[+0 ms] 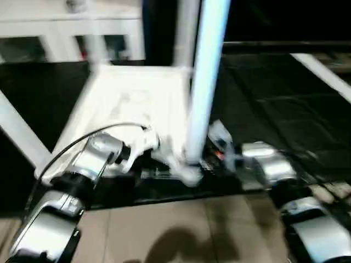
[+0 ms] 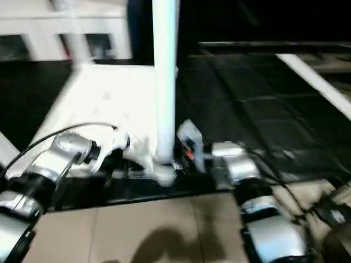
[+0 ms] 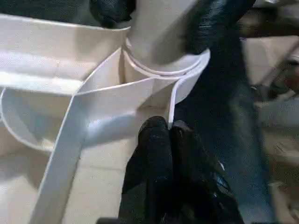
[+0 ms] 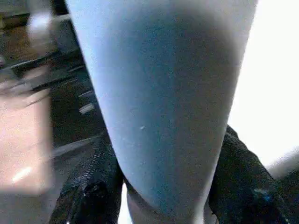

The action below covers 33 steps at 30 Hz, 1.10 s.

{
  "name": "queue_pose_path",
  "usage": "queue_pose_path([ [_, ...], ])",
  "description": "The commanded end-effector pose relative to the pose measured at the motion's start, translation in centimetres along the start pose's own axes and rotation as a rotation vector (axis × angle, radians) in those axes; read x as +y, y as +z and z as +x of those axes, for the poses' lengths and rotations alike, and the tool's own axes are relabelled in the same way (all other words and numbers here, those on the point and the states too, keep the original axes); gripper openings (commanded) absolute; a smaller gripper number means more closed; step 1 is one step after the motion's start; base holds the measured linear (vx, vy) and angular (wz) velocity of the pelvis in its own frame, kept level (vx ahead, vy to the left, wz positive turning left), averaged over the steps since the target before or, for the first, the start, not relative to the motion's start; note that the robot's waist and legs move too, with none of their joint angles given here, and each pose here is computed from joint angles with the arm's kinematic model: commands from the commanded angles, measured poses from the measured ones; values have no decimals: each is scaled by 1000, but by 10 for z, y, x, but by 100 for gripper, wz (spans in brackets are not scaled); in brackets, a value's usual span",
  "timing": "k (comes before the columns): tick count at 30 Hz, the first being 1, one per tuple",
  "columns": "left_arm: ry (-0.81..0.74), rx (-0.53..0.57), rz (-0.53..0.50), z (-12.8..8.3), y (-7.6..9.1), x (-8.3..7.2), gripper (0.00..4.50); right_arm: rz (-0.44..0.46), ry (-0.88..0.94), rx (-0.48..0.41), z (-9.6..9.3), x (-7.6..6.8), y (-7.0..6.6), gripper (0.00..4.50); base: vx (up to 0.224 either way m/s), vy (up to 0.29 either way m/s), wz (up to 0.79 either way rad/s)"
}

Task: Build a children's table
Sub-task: Rotate leg to tighten

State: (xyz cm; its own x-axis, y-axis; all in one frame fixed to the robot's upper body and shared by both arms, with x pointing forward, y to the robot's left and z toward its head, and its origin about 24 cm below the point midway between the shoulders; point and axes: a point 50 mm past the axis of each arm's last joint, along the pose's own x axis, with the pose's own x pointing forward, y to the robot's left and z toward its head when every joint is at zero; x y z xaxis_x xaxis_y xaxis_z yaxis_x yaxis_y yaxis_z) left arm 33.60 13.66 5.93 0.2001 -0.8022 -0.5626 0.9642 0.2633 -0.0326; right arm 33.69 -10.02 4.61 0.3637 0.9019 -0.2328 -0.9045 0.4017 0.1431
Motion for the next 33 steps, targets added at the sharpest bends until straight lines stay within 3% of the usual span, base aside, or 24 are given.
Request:
queue_pose_path([
  [1,59,-105,-9,17,26,2,0,95,-46,56,35,17,-13,204,0,0,0],
  [8,250,-190,-125,24,39,14,0,235,-424,-26,68,16,2,201,0,0,0],
  [12,265,-200,-132,27,41,14,0,250,-428,-42,79,24,7,201,0,0,0],
  [15,255,-198,-120,27,39,12,0,211,-397,-51,82,29,7,201,0,0,0],
  [16,251,-196,-117,27,38,11,0,208,-394,-57,81,29,7,257,0,0,0],
  [17,249,-195,-115,26,37,11,0,209,-393,-61,81,28,8,271,0,0,0],
  [25,206,-171,-81,19,28,9,0,173,-355,-86,64,19,8,327,0,0,0],
  [26,176,-161,-65,16,24,8,0,143,-326,-82,50,13,6,338,0,0,0],
  [33,74,-118,-12,9,16,3,0,32,-172,-70,16,5,3,407,0,0,0],
])
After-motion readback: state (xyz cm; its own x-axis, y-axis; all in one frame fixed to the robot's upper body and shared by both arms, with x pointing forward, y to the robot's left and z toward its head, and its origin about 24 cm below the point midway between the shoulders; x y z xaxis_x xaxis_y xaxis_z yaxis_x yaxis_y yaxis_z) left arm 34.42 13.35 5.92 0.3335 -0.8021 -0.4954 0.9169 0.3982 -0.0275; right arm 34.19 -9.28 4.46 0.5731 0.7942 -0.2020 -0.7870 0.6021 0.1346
